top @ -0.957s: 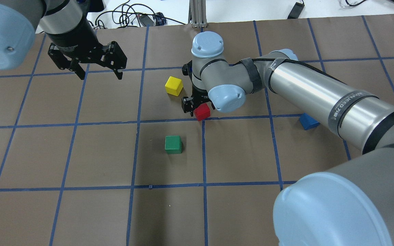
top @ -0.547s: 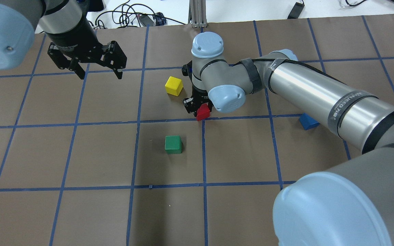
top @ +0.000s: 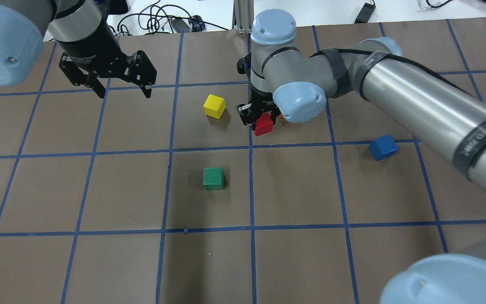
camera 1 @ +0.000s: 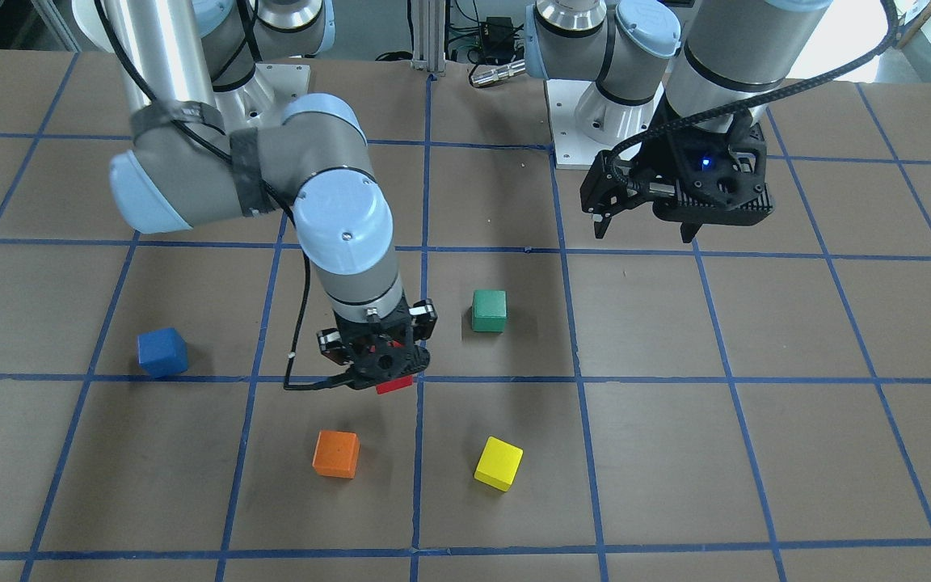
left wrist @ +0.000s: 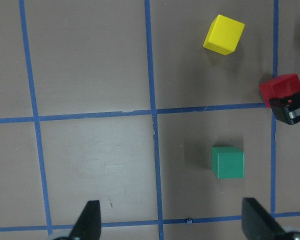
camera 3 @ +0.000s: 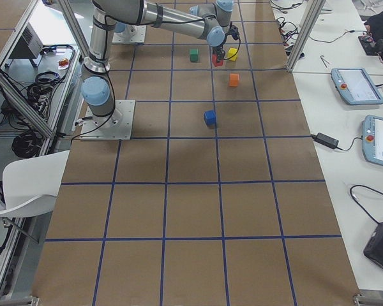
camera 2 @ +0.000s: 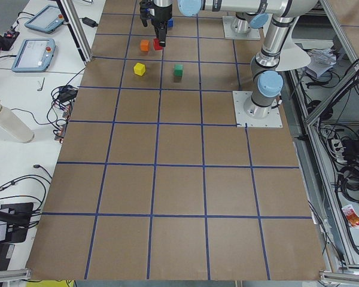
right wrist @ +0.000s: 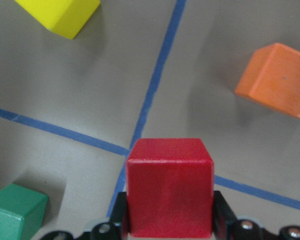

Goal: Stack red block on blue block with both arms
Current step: 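Carry the red cube with the right gripper over the blue cube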

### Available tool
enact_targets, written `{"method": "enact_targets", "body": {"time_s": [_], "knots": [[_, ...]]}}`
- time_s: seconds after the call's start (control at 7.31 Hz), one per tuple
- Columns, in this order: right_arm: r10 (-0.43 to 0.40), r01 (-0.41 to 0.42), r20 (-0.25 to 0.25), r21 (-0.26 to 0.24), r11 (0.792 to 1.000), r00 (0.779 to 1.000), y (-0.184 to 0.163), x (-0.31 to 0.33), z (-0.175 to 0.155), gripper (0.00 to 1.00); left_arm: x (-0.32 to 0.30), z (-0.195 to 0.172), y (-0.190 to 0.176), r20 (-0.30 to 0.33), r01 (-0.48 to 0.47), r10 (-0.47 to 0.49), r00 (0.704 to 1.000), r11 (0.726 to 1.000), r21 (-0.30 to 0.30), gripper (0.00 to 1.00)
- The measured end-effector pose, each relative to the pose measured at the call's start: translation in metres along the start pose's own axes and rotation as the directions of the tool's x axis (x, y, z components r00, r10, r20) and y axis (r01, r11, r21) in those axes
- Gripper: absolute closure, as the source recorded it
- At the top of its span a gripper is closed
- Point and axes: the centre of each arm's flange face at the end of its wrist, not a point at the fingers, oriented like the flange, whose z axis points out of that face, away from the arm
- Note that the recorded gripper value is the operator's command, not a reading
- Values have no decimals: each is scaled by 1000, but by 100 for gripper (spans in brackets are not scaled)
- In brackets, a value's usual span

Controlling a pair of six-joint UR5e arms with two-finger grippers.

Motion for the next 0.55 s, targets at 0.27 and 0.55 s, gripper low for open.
{"method": "enact_targets", "body": {"time_s": [0.27, 0.55], "knots": [[138, -138, -8, -42, 989, 990, 29, 104, -57, 100, 0, 1, 0, -1, 0, 0, 1000, 1000, -2, 0], [97, -96, 1, -65, 993, 995, 69, 169, -70, 100, 0, 1, 1, 0, 0, 0, 1000, 1000, -3, 0]]}}
